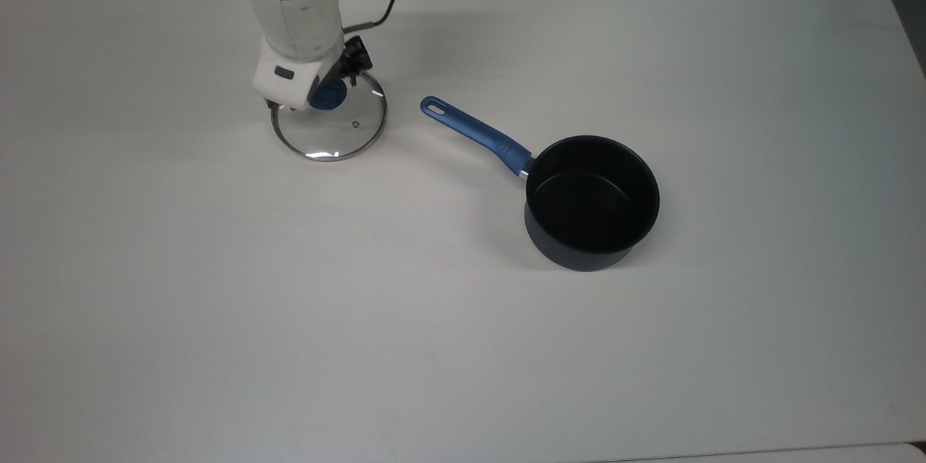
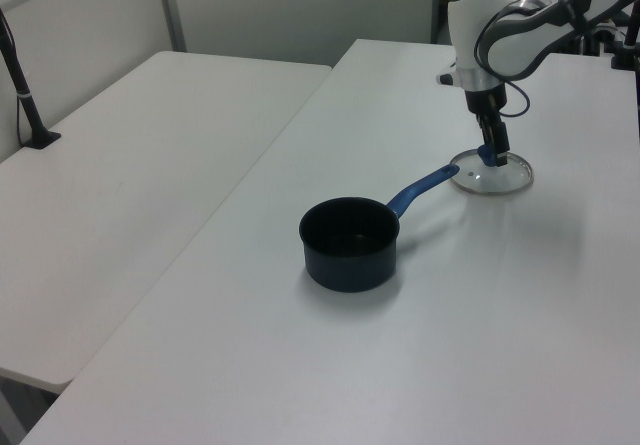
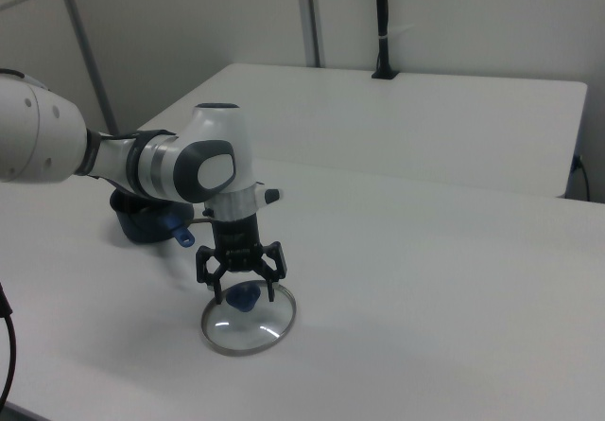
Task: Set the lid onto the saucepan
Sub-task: 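Close the gripper on the blue knob of the glass lid, then lift the lid and carry it over the black saucepan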
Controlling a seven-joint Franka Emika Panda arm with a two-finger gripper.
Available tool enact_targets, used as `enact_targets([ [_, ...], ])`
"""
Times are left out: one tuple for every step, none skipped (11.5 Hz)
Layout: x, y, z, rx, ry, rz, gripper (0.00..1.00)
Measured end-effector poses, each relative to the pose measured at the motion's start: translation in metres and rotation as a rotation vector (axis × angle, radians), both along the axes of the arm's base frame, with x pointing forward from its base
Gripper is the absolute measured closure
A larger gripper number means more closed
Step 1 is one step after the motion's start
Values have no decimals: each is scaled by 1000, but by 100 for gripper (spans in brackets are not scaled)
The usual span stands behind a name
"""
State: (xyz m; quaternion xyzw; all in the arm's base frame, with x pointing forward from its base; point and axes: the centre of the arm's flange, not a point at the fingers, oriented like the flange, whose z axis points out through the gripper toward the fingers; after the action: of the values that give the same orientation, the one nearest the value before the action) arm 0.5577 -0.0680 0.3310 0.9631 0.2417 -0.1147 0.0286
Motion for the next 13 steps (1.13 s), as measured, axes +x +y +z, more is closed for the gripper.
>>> enact_targets([
  [2, 4, -1, -1, -9, -2, 5],
  [3, 7, 0, -4, -14, -16, 19],
  [4, 7, 1, -6, -18, -29, 34],
  [4, 6, 1, -8, -20, -39, 34],
  [5, 4, 3, -9, -21, -44, 34],
  [6, 0, 8, -11, -16, -54, 34],
  [9, -8, 19, -13, -19, -68, 34],
  [14, -18, 35, -17, -42, -86, 34],
  [20, -32, 59, -23, -76, -109, 34],
  [27, -46, 92, -30, -116, -131, 34],
  [34, -53, 132, -30, -154, -151, 34],
  [43, -47, 170, -3, -195, -165, 34],
  [51, -27, 201, 29, -233, -190, 34],
])
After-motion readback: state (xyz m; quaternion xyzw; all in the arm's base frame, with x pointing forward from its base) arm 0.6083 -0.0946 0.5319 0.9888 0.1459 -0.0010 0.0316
